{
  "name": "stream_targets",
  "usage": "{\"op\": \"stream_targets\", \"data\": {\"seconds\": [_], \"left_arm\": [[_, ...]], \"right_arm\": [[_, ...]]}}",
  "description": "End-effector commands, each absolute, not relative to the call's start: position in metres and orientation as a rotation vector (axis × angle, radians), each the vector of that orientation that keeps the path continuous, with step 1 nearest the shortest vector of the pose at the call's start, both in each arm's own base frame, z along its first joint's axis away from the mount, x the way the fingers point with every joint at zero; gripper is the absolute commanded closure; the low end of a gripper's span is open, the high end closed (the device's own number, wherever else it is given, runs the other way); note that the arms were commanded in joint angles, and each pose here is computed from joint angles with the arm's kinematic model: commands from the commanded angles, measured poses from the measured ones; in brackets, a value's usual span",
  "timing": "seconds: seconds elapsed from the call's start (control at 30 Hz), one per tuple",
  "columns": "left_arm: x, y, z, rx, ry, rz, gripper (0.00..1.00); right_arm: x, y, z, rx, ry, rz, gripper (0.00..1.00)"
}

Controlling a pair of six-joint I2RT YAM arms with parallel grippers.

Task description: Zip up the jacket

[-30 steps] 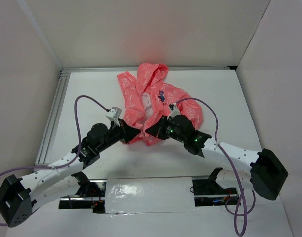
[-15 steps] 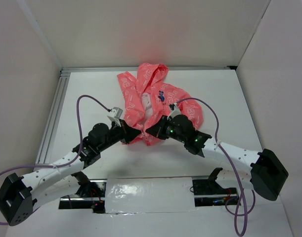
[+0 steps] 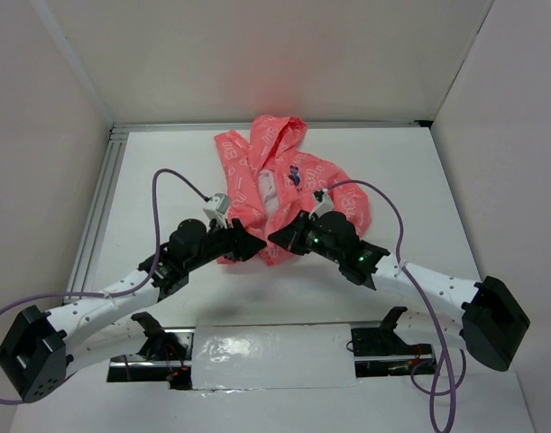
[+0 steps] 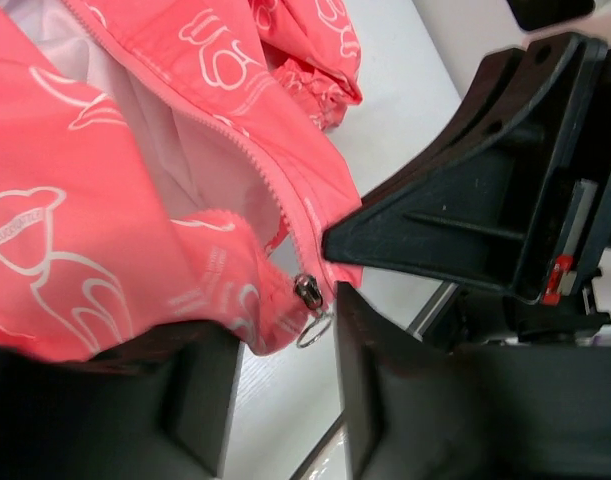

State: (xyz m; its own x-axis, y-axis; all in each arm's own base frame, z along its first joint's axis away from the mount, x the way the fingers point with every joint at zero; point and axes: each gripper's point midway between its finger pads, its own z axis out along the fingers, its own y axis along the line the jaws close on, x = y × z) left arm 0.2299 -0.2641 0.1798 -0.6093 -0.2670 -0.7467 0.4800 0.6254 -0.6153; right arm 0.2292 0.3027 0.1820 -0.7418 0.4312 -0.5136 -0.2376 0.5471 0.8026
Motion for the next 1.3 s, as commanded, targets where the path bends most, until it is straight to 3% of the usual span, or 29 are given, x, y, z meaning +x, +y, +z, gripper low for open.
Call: {"op": "stream_targets", "data": {"seconds": [0.0, 0.1, 0.13, 0.33, 0.63, 0.7, 0.83, 1.03, 1.27], "left_arm": [[0.222, -0.272, 0.200, 0.195, 1.922, -1.140, 0.42], [0.221, -0.271, 0.207, 0.188, 1.902, -1.155, 0.31], [0.219, -0.270, 0.208, 0.188, 1.902, -1.155, 0.23], [0.218, -0.265, 0.202, 0.105, 1.901, -1.180, 0.22], [0.216, -0.271, 0.207, 0.084, 1.849, -1.258, 0.39], [0.216, -0.271, 0.207, 0.084, 1.849, -1.258, 0.46], [0.219, -0.269, 0.212, 0.058, 1.828, -1.259, 0.46], [0.221, -0.267, 0.210, 0.032, 1.838, -1.245, 0.62], [0.224, -0.265, 0.208, 0.015, 1.844, -1.227, 0.70]], "right_arm": [[0.236, 0.302, 0.205, 0.186, 1.980, 1.253, 1.00], [0.236, 0.302, 0.205, 0.186, 1.980, 1.253, 1.00], [0.237, 0.303, 0.210, 0.185, 1.969, 1.260, 1.00], [0.239, 0.304, 0.212, 0.185, 1.969, 1.260, 1.00], [0.238, 0.306, 0.214, 0.169, 1.971, 1.262, 1.00], [0.238, 0.306, 0.214, 0.169, 1.971, 1.262, 1.00], [0.238, 0.305, 0.211, 0.169, 1.971, 1.262, 1.00], [0.237, 0.307, 0.208, 0.162, 1.984, 1.263, 1.00], [0.236, 0.306, 0.204, 0.163, 1.993, 1.257, 1.00]]}}
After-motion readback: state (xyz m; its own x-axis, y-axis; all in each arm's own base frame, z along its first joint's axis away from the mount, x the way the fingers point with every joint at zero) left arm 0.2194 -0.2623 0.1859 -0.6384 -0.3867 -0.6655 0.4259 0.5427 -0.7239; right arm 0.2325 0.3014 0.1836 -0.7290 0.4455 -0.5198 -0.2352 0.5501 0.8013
